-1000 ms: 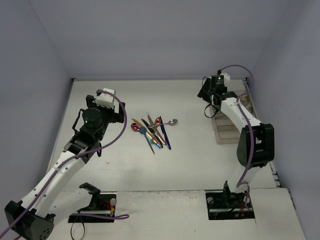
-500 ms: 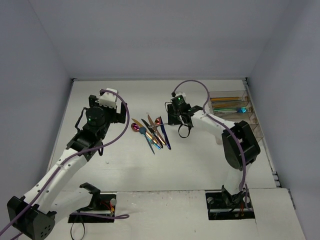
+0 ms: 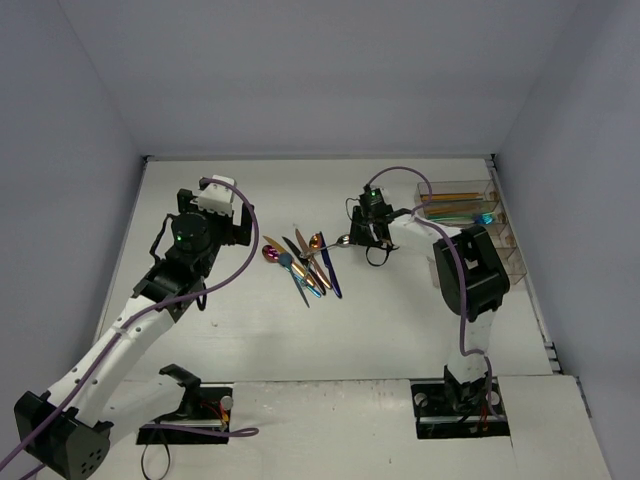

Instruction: Sort the eating utensils into containers

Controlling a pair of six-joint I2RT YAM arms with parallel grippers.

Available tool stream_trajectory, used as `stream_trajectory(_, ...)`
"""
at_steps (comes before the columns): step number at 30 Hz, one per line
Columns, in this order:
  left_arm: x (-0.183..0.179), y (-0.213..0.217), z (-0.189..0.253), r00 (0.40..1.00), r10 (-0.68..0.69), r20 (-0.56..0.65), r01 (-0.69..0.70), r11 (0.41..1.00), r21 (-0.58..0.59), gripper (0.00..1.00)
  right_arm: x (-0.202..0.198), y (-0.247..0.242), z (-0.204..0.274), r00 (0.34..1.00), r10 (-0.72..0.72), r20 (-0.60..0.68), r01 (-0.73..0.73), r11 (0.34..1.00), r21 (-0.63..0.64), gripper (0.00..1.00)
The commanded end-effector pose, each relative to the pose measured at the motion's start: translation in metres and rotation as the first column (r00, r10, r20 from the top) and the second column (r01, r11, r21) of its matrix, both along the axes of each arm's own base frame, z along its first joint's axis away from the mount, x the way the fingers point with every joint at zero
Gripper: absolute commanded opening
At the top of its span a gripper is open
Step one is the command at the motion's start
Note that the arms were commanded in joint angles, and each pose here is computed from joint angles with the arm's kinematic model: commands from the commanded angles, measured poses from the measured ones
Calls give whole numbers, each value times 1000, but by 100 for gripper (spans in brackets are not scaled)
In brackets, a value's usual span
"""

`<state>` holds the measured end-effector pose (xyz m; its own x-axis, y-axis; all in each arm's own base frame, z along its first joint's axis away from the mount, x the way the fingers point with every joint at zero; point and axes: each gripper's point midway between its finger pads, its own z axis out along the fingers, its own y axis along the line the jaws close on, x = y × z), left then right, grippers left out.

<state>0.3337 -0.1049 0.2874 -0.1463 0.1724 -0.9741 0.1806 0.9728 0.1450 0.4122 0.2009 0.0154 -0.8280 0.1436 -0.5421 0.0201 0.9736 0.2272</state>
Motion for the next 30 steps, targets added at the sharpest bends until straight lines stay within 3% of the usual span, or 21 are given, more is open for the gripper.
stream_trajectory(1,-1,-1,49,992,7,123,1,998,-69,90,22,16,16,997,36,67,-43,993,111,36)
stream_trajectory(18,-1,-1,50,992,4,124,4,997,-72,90,27,34,3,981,179,76,-188,970,152,33)
stream_trajectory(26,0,-2,49,993,4,121,4,998,-69,90,29,26,13,976,190,106,-203,971,127,1)
stream_trajectory(30,0,-3,49,993,1,120,8,997,-72,90,31,15,38,972,170,160,-189,976,110,0)
